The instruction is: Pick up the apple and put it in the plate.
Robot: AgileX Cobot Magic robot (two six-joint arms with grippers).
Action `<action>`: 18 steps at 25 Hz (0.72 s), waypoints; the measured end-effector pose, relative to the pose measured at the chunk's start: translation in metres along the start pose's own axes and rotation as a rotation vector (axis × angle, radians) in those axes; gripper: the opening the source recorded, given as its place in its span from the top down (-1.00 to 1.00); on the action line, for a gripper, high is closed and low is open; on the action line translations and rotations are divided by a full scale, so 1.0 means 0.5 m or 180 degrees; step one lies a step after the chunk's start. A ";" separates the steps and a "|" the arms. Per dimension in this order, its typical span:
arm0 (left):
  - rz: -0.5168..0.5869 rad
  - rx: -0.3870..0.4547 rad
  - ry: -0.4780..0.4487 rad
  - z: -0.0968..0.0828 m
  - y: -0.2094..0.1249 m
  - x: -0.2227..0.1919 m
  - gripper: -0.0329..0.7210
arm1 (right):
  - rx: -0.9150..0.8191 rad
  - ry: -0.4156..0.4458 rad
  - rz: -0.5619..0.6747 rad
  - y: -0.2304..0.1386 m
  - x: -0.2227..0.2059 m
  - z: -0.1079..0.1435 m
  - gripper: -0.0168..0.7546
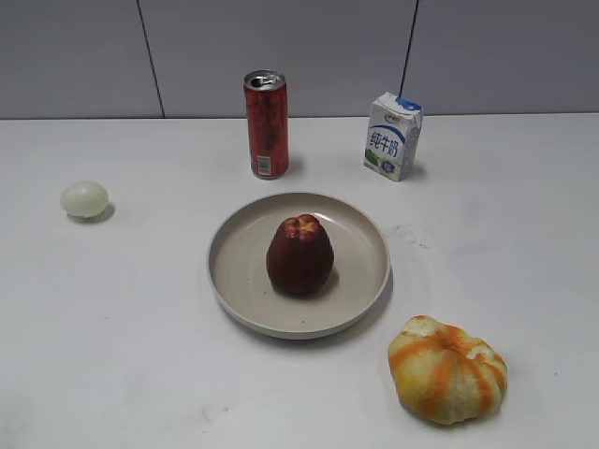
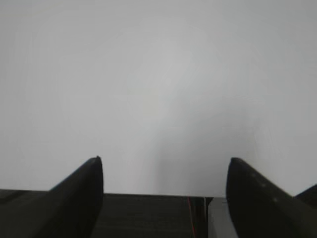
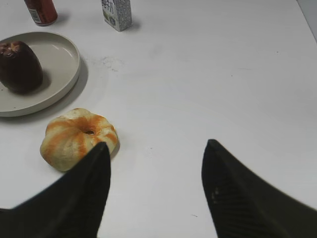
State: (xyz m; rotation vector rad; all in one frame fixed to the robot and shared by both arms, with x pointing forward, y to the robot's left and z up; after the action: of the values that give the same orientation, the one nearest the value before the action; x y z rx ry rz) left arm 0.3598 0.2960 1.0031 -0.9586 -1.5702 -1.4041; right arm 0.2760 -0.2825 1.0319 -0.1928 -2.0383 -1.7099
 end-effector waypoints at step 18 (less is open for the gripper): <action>-0.1341 0.0030 -0.0194 0.011 -0.107 0.056 -0.56 | 0.0003 0.0000 0.0000 0.000 0.000 0.000 -0.20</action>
State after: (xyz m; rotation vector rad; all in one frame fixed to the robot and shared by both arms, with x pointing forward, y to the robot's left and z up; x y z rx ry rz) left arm 0.2995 0.2969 1.0082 -0.6932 -1.8999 -1.6597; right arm 0.2760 -0.2825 1.0319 -0.1924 -2.0391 -1.7088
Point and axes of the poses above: a point on each arm's last joint axis where the gripper is mounted, x pointing back along that axis away from the gripper, z along the wrist's bending axis when the last joint is at zero, y = z × x, the point moved 5 cm from there along -x, pointing out along that axis toward the gripper, and after that the axes turned 14 degrees about x, right-handed, at the moved point
